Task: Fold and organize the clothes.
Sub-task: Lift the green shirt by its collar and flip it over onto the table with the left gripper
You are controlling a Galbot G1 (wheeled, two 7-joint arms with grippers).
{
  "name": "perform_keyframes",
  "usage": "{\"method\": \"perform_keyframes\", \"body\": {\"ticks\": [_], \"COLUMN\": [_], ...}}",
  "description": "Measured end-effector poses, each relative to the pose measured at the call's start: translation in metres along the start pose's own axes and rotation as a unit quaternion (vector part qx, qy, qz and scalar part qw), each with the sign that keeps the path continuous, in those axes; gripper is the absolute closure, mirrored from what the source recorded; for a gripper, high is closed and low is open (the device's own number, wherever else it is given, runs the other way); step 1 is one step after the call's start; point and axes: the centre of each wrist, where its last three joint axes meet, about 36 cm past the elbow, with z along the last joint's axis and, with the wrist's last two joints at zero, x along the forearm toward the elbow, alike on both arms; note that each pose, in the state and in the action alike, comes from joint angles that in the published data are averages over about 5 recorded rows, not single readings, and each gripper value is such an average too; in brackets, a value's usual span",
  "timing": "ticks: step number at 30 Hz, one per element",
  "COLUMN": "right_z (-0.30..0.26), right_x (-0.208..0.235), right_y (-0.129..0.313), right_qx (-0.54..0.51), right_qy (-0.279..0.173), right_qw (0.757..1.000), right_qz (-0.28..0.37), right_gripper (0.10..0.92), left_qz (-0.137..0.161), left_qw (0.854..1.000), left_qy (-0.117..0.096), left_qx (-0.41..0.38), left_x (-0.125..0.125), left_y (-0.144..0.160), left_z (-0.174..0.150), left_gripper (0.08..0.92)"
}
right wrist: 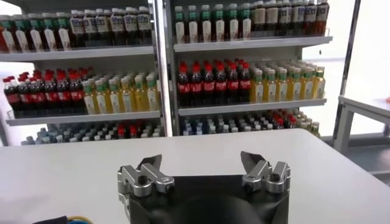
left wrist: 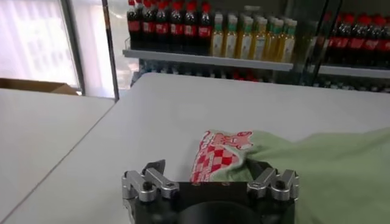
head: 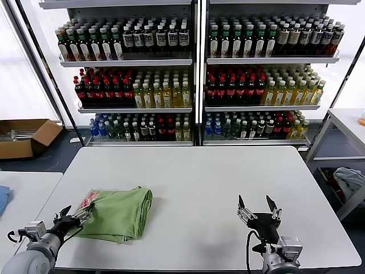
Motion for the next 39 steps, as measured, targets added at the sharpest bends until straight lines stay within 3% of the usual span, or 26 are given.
{"method": "perform_keyframes", "body": {"ticks": [6, 9, 31, 39], "right_z": [0.001, 0.002, 0.004, 0.003], "right_x": [0.0, 0.0, -0.006, -0.011], "right_y": [0.0, 0.001, 0.0, -0.004], "right_qx": [0.001, 0.001, 0.006, 0.007], "right_qy": [0.001, 0.002, 0.001, 0.0], "right_qw": [1.0, 1.0, 1.0, 1.0], "right_qz": [-0.001, -0.001, -0.001, 0.003], "right_gripper": [0.2, 0.2, 0.2, 0.2], "left_qz": [0.013, 0.019, 0.035, 0.039], "left_qw": [1.0, 0.999, 0.998, 0.994], "left_qy": [0.008, 0.008, -0.004, -0.026], "left_qx": [0.022, 0.029, 0.044, 0.102], "left_x": [-0.003, -0.003, 0.0, 0.007], "left_y": [0.001, 0.0, 0.001, 0.011], "left_z": [0.009, 0.011, 0.025, 0.007], "left_gripper": [0.181, 0.226, 0.845, 0.869]}}
